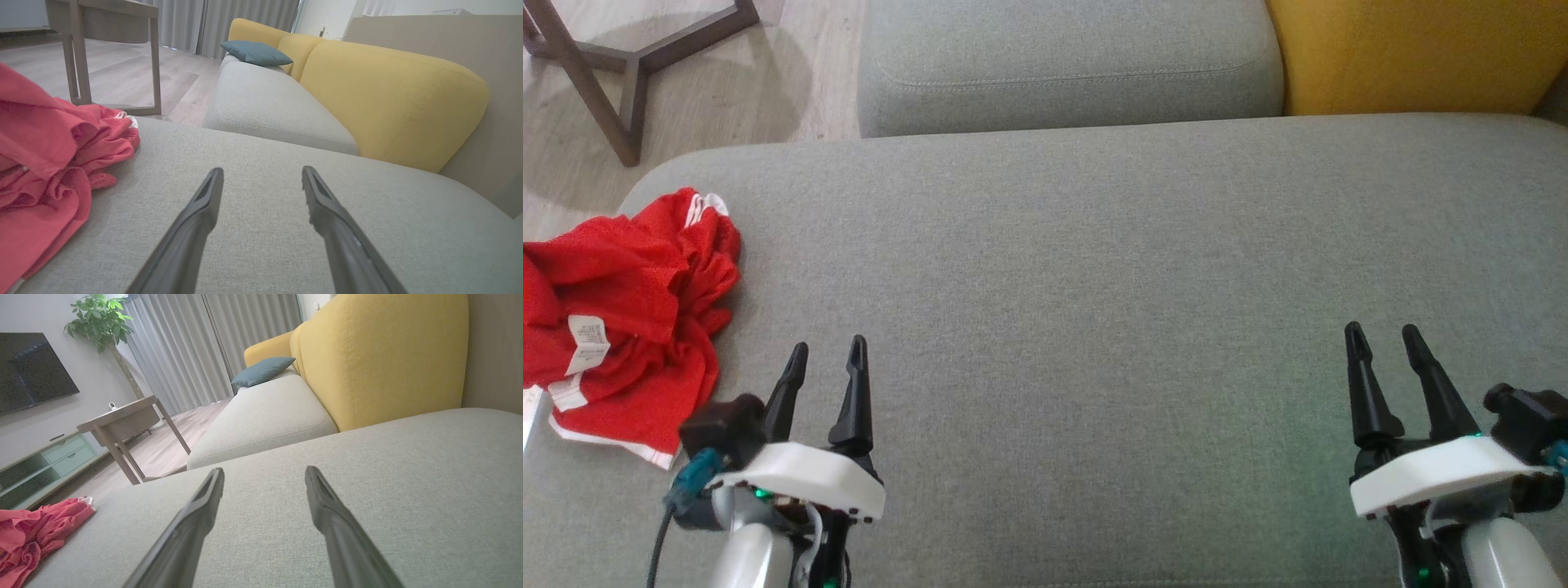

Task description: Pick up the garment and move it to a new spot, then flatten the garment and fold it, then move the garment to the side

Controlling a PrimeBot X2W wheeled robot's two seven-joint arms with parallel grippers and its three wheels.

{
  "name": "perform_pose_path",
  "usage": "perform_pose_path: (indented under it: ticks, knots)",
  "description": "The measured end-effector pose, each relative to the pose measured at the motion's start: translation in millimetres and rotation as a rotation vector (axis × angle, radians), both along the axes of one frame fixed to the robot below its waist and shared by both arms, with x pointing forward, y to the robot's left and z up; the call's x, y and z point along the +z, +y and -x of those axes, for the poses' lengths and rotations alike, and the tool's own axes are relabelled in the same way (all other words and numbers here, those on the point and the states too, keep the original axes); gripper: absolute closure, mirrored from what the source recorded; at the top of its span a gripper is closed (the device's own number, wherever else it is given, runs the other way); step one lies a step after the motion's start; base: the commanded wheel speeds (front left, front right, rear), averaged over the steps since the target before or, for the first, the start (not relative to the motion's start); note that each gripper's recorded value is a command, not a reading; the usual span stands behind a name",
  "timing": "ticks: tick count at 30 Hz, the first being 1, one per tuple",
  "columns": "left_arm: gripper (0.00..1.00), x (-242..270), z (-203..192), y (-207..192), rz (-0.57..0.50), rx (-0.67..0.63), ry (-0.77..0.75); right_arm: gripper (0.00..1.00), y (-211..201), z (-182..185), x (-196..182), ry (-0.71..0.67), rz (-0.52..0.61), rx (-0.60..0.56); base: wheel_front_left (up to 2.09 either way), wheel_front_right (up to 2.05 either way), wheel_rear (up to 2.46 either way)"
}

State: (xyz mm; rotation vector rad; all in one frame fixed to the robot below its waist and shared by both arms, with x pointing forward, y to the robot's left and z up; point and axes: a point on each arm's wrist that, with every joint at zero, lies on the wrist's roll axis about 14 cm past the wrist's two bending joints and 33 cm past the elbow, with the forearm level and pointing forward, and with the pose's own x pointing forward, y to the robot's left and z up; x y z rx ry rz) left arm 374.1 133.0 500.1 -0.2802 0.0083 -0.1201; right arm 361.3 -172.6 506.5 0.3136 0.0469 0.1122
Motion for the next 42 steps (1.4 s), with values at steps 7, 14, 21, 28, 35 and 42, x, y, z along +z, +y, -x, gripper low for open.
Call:
perform_pose_path:
  ticks: [7, 14, 21, 28, 35, 42]
  knots:
    - [0.00, 1, 1, -3, -0.087, -0.008, -0.026, 0.00, 3, 3, -4, 0.002, 0.077, 0.013, 0.00, 0.00, 0.00]
    - [0.00, 3, 3, -8, -0.167, -0.023, -0.057, 0.00, 5, 4, -5, -0.007, 0.150, 0.023, 0.00, 0.00, 0.00]
    - [0.00, 1, 6, -9, -0.245, -0.025, -0.075, 0.00, 8, 3, -1, -0.029, 0.227, 0.035, 0.00, 0.00, 0.00]
    - [0.00, -6, 8, -8, -0.260, -0.028, -0.054, 0.00, 7, 6, -7, -0.012, 0.229, 0.024, 0.00, 0.00, 0.00]
    - [0.00, -9, 8, -7, -0.258, -0.020, -0.044, 0.00, 4, 6, -8, -0.008, 0.211, 0.008, 0.00, 0.00, 0.00]
    - [0.00, -9, 8, -6, -0.260, -0.015, -0.043, 0.00, 5, 6, -8, -0.006, 0.211, 0.008, 0.00, 0.00, 0.00]
